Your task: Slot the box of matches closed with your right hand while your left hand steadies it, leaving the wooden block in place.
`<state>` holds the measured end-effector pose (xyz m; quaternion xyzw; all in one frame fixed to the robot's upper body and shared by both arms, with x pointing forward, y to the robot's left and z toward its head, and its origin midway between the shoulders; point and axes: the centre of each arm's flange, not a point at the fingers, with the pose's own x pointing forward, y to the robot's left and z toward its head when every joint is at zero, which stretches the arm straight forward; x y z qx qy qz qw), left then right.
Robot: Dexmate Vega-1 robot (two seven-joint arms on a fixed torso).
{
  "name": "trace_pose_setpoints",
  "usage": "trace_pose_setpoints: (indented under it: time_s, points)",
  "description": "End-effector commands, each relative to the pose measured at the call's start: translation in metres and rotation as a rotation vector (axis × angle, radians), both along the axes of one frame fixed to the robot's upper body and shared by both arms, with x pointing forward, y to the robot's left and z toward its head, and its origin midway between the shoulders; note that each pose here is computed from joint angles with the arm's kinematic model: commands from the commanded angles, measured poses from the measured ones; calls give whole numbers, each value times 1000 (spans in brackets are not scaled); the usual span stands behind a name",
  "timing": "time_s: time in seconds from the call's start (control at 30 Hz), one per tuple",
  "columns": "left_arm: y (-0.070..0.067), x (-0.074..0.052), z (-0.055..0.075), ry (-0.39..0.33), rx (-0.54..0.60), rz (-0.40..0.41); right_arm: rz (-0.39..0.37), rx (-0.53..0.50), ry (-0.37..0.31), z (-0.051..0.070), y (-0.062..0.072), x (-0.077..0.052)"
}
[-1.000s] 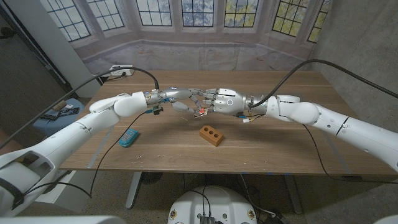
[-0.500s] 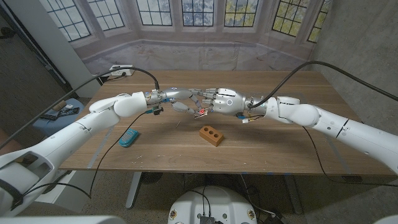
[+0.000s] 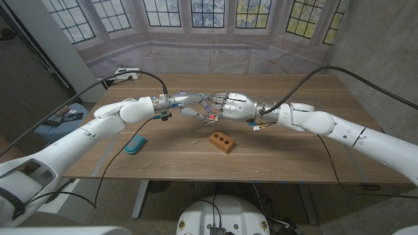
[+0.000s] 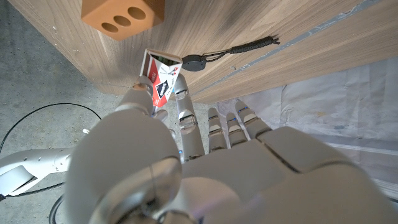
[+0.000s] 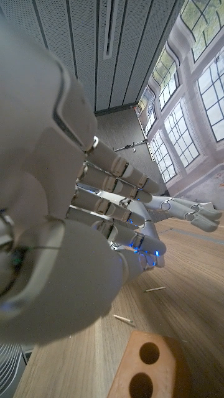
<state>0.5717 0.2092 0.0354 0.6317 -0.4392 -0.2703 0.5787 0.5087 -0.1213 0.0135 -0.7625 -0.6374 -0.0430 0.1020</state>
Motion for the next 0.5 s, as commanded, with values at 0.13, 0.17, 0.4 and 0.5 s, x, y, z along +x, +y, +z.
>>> trace_pose_setpoints:
  time_s: [0.13,0.17,0.4,0.5]
  points:
    - [1,0,-2,-3,-1,0,5,10,6,-4,3,-2]
    - [0,-1,-2,-3,-1,0,5,11,8,-4,4,-2]
    - [1,-1,-3,-2,-2,0,5,20,8,-5,6,-1]
    - [1,-1,-3,-2,-2,-1,2,23,8,-5,7,-1]
